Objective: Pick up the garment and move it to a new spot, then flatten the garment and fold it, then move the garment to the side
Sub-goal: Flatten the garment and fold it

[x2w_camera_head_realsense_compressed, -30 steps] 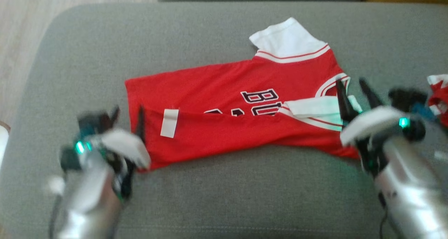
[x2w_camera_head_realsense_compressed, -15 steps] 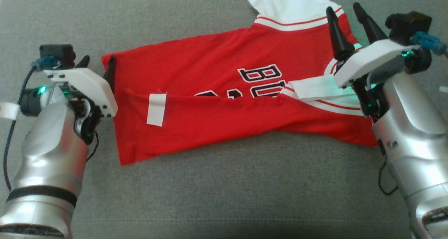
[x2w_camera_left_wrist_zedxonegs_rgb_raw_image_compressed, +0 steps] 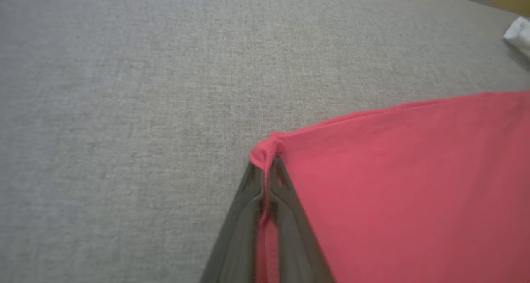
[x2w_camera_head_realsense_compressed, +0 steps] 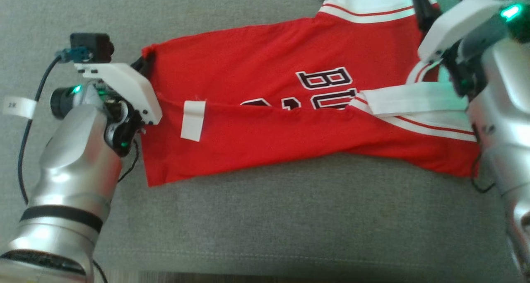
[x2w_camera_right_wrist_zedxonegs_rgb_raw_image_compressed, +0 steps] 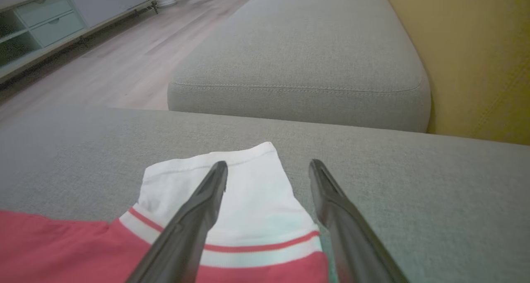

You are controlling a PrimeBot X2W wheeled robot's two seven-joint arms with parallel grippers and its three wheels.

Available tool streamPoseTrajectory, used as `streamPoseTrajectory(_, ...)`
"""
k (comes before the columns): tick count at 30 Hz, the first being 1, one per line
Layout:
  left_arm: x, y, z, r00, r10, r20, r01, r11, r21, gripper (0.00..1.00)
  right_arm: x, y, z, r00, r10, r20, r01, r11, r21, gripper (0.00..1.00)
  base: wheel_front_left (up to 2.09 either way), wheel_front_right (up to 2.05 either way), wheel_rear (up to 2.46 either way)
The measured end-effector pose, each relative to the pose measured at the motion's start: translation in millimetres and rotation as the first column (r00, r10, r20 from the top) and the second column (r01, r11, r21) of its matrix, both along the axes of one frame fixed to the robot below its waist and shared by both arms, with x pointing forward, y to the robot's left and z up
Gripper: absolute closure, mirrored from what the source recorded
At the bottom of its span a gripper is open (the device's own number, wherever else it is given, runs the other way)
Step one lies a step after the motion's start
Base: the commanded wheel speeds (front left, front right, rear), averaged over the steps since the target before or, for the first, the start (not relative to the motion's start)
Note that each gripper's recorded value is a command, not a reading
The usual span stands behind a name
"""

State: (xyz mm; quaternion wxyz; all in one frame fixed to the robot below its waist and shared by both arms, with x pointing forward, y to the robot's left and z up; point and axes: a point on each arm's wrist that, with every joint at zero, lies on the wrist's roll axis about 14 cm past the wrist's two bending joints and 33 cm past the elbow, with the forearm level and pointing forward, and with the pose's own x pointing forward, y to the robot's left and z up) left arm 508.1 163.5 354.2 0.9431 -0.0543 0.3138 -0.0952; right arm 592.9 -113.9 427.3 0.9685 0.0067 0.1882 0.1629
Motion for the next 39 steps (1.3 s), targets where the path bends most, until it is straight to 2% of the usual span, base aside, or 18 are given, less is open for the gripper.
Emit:
streamPoseTrajectory(9, -0.4, 6.0, 2.0, 0.998, -0.028, 0.051, 0.027, 1.0, 0.007, 1.0, 37.8, -11.5, -19.7, 0.993, -0.028, -0.113, 0.015, 0.993, -0.114, 0.0, 0.0, 0.0, 0.0)
streamPoseTrajectory(15, -5.5, 8.3, 4.3, 0.996, -0.019, 0.086, 0.019, 1.0, 0.0, 1.0, 45.1, -1.0, -49.7, 0.974, -0.021, -0.226, -0.018, 0.985, -0.17, 0.0, 0.0, 0.0, 0.0)
streamPoseTrajectory(22, -6.5, 9.4, 6.9, 0.995, -0.007, 0.103, 0.008, 1.0, -0.016, 1.0, 51.3, 19.0, -68.3, 0.955, 0.005, -0.295, -0.063, 0.98, -0.188, 0.0, 0.0, 0.0, 0.0)
streamPoseTrajectory(23, -6.9, 10.4, 7.0, 0.995, -0.006, 0.103, 0.008, 1.0, -0.015, 1.0, 53.2, 21.1, -68.3, 0.954, 0.008, -0.299, -0.068, 0.979, -0.191, 0.05, 0.0, 0.0, 0.0)
streamPoseTrajectory(24, -7.7, 12.0, 6.3, 0.995, -0.001, 0.103, 0.003, 1.0, -0.016, 1.0, 55.2, 22.7, -67.7, 0.954, 0.01, -0.3, -0.072, 0.978, -0.197, 0.58, 0.0, 0.0, 0.0)
streamPoseTrajectory(25, -8.5, 12.4, 4.8, 0.995, -0.003, 0.1, 0.004, 1.0, -0.013, 1.0, 57.0, 23.1, -67.4, 0.954, 0.011, -0.301, -0.075, 0.976, -0.204, 1.0, 0.0, 0.0, 0.0)
streamPoseTrajectory(29, -2.1, 12.6, 8.0, 0.992, 0.003, 0.126, 0.0, 1.0, -0.02, 1.0, 64.5, 16.6, -61.8, 0.966, 0.003, -0.258, -0.063, 0.973, -0.224, 1.0, 0.0, 0.0, 0.0)
streamPoseTrajectory(34, 14.7, 16.2, 20.7, 0.982, 0.015, 0.191, -0.011, 1.0, -0.02, 1.0, 77.5, -0.9, -40.8, 0.993, -0.038, -0.108, 0.019, 0.984, -0.176, 1.0, 0.0, 0.0, 0.0)
streamPoseTrajectory(39, 32.0, 23.1, 34.7, 0.969, 0.022, 0.244, -0.021, 1.0, -0.007, 1.0, 88.7, -17.1, -5.2, 0.994, -0.092, 0.051, 0.097, 0.99, -0.102, 1.0, 0.0, 0.0, 0.0)
